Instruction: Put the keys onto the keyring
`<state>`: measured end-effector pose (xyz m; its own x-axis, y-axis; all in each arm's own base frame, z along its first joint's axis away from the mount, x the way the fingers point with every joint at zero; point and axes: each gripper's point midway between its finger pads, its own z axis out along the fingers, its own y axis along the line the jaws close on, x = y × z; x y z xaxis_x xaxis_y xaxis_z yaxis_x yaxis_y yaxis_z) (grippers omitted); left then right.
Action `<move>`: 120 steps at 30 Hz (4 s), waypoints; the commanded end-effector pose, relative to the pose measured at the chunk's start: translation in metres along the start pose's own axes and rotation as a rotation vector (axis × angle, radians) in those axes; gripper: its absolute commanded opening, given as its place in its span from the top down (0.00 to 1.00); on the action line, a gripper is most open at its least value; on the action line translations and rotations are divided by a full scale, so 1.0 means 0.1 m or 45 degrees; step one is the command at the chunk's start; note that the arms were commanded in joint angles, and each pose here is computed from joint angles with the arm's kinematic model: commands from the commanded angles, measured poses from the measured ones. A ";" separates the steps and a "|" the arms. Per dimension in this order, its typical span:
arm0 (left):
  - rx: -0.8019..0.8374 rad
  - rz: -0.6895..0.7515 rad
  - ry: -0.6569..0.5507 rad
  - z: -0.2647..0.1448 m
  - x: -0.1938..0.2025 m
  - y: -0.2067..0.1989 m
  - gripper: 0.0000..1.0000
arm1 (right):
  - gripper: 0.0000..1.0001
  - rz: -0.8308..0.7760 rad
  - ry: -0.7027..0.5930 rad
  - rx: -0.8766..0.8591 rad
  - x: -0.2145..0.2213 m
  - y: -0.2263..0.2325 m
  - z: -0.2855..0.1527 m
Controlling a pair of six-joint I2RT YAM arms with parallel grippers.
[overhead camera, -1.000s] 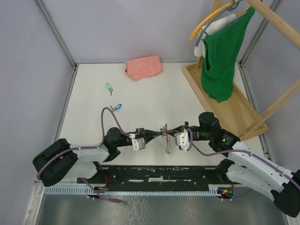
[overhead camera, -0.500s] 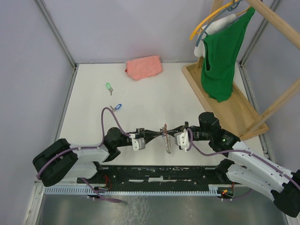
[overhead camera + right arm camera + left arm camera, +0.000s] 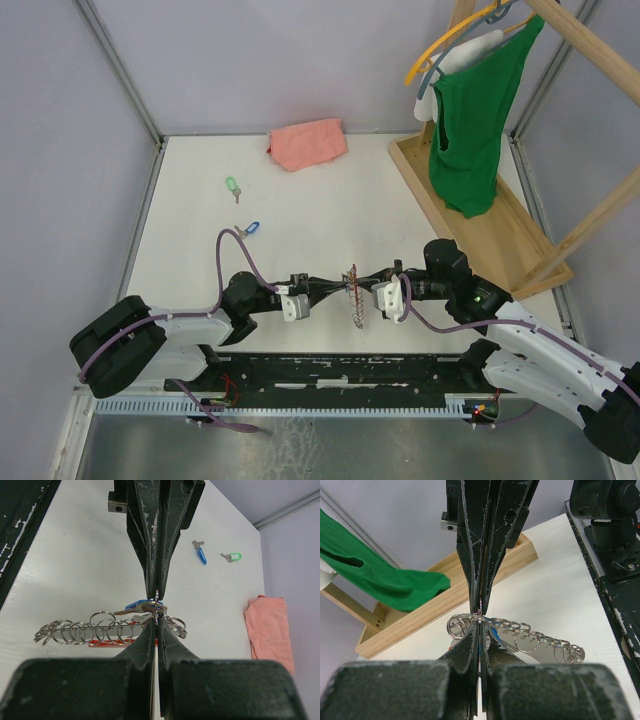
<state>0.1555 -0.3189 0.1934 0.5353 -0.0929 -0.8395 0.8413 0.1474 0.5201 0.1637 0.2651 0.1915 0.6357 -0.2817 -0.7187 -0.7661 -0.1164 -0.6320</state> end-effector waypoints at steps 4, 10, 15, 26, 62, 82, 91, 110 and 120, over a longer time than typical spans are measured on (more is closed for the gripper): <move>-0.011 0.083 -0.077 0.06 -0.18 0.12 0.97 | 0.99 -0.086 -0.085 0.086 -0.27 -0.29 -0.03; -0.016 0.084 -0.077 0.06 -0.18 0.12 0.97 | 1.00 -0.083 -0.089 0.083 -0.28 -0.29 -0.03; -0.028 0.081 -0.071 0.05 -0.17 0.13 0.97 | 1.00 -0.082 -0.083 0.087 -0.27 -0.29 -0.04; -0.048 0.083 -0.059 0.04 -0.16 0.15 0.97 | 0.99 -0.081 -0.071 0.095 -0.26 -0.30 -0.04; -0.032 0.071 -0.069 0.08 -0.15 0.15 0.97 | 0.99 -0.071 -0.116 0.090 -0.32 -0.30 -0.03; -0.074 0.088 -0.060 0.02 -0.16 0.18 0.97 | 0.99 -0.067 -0.063 0.119 -0.25 -0.32 -0.06; -0.068 0.091 -0.066 0.03 -0.17 0.18 0.97 | 0.99 -0.067 -0.055 0.123 -0.23 -0.33 -0.05; -0.074 0.095 -0.062 0.04 -0.16 0.19 0.97 | 0.99 -0.061 -0.059 0.114 -0.24 -0.31 -0.05; -0.079 0.094 -0.052 0.03 -0.14 0.20 0.97 | 0.99 -0.058 -0.074 0.093 -0.26 -0.29 -0.04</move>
<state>0.1585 -0.3191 0.1935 0.5354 -0.0879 -0.8400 0.8399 0.1600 0.5186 0.1679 0.2653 0.1947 0.6255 -0.2894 -0.7245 -0.7712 -0.0886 -0.6304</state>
